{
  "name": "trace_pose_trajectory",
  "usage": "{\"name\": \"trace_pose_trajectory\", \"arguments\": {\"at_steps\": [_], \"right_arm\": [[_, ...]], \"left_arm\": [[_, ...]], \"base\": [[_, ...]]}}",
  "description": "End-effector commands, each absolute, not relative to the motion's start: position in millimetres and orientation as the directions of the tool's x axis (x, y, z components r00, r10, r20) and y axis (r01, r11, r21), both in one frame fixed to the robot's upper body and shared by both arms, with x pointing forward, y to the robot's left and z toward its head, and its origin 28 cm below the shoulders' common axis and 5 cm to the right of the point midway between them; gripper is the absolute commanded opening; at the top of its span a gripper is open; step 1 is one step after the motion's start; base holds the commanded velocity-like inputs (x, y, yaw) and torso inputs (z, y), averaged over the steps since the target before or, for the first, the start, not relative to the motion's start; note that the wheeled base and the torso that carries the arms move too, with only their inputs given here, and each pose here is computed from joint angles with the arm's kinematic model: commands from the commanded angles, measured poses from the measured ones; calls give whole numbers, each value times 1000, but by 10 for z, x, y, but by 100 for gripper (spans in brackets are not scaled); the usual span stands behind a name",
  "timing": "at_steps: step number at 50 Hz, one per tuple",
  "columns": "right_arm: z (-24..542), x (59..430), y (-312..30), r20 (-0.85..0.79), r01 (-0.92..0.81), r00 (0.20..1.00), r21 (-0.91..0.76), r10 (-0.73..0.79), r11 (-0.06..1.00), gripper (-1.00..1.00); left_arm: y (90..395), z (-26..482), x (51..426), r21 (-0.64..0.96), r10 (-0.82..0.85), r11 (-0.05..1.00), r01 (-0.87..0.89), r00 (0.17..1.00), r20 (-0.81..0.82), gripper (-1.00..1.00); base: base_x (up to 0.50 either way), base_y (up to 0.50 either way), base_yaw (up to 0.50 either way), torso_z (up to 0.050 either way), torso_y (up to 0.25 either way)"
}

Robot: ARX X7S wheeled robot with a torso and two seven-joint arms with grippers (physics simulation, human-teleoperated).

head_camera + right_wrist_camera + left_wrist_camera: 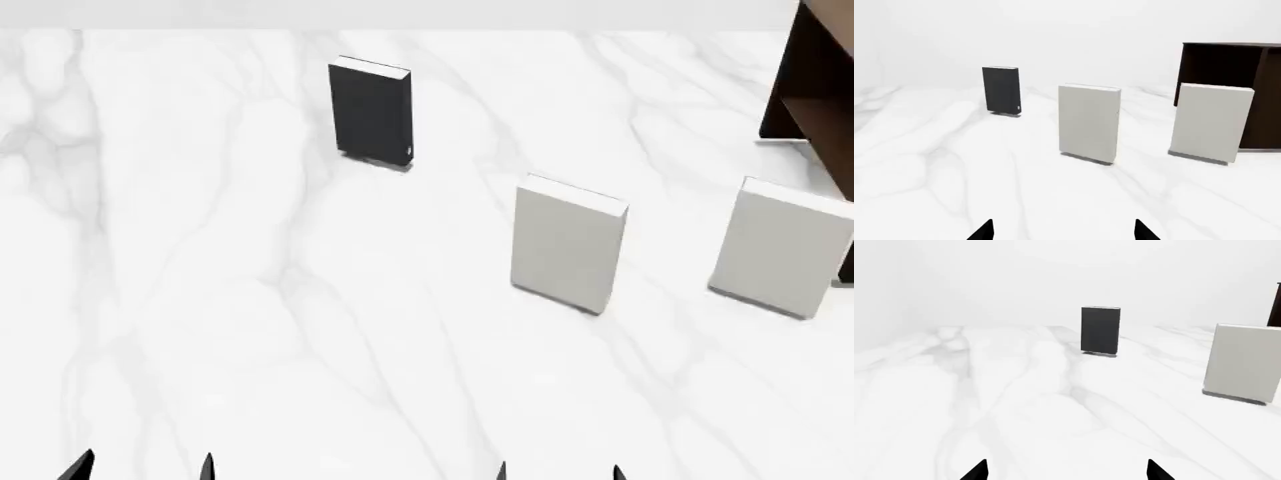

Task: Pick up the book on the left and place it on top of the shelf.

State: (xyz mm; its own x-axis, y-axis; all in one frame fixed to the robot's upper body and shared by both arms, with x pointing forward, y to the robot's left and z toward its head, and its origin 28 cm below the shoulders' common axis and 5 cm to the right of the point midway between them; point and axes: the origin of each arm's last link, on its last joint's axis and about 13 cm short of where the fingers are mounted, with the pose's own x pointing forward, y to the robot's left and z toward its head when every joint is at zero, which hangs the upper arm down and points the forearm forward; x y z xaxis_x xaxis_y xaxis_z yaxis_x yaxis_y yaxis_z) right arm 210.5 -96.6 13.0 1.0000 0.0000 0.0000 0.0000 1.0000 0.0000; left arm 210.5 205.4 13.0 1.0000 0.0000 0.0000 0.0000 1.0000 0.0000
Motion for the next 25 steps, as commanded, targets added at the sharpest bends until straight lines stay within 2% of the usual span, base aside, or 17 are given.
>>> {"name": "trace_pose_trajectory", "arguments": {"at_steps": [1,21,25], "right_arm": [[126,2118,-966,0,1,1000,-3,-1,1000,100],[88,2108,-954,-12,-21,1000,13,21,1000,100],[85,2103,-955,-21,-31,999,33,31,999,100]], "left_arm": [[2073,119,2122,-10,20,1000,-21,1000,-17,100],[2083,123,2130,-11,31,999,-31,999,-24,100],[2089,118,2134,-12,33,999,-33,999,-24,100]], "base": [[0,0,0,0,0],[0,0,0,0,0],[0,-500,0,0,0]]}}
